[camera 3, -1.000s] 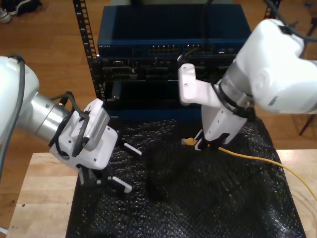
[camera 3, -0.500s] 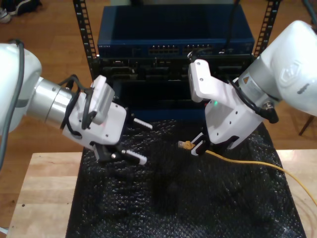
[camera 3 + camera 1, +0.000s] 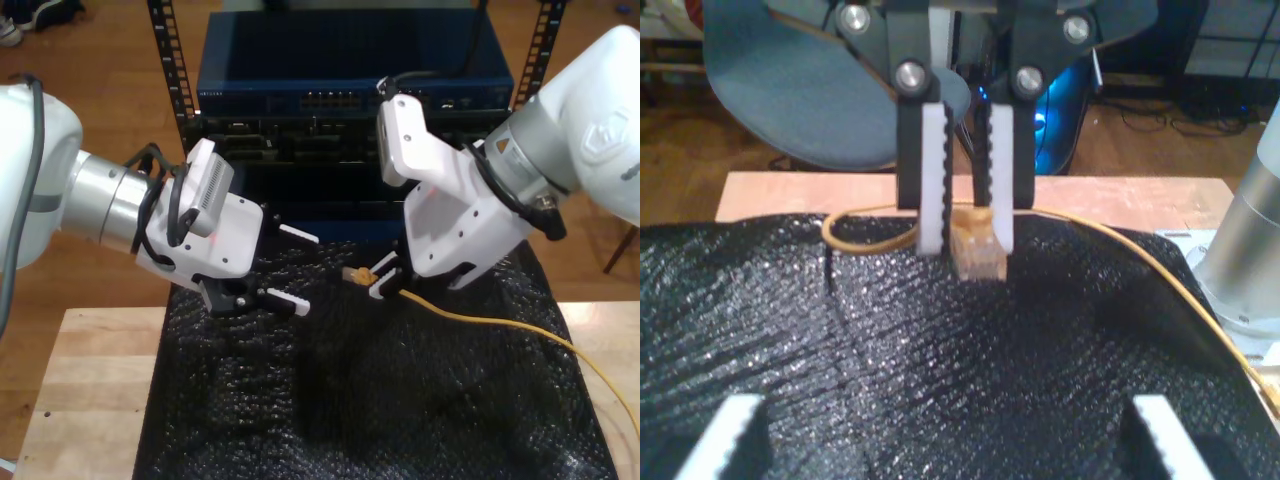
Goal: Grab the cable and plug it in
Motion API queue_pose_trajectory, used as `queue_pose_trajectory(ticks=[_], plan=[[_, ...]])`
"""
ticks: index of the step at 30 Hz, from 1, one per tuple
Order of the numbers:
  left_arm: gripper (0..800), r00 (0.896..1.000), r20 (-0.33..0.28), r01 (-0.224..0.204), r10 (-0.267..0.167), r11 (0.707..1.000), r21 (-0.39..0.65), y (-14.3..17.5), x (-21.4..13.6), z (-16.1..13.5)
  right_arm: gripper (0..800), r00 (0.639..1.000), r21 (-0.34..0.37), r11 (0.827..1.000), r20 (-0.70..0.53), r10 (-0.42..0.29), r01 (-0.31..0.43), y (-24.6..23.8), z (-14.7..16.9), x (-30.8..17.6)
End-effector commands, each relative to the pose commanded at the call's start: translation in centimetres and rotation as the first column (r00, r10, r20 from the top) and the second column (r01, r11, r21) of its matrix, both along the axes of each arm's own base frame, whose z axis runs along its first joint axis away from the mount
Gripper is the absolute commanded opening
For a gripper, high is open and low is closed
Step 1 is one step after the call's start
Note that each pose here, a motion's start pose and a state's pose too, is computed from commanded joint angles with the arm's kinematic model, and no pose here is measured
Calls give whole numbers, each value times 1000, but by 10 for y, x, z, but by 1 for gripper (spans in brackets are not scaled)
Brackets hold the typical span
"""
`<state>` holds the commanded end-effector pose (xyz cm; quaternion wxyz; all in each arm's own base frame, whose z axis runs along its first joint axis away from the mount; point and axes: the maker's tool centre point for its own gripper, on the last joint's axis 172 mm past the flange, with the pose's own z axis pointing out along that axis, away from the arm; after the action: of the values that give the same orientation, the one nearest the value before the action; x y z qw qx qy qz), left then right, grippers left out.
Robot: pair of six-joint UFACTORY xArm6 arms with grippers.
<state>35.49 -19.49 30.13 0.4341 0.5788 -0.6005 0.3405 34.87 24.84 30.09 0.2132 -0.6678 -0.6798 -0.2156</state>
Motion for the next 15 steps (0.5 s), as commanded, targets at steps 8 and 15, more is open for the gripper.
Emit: queue_pose_trajectory(ticks=[8, 15], plan=[[774, 999, -44, 16, -17, 999, -31, -4, -10, 8, 6, 1000, -1, 1000, -9, 18, -18, 14, -7, 3], [739, 998, -59, 11, -13, 1000, -28, -4, -11, 6, 6, 999, -4, 999, -15, 36, -36, 23, -11, 1]])
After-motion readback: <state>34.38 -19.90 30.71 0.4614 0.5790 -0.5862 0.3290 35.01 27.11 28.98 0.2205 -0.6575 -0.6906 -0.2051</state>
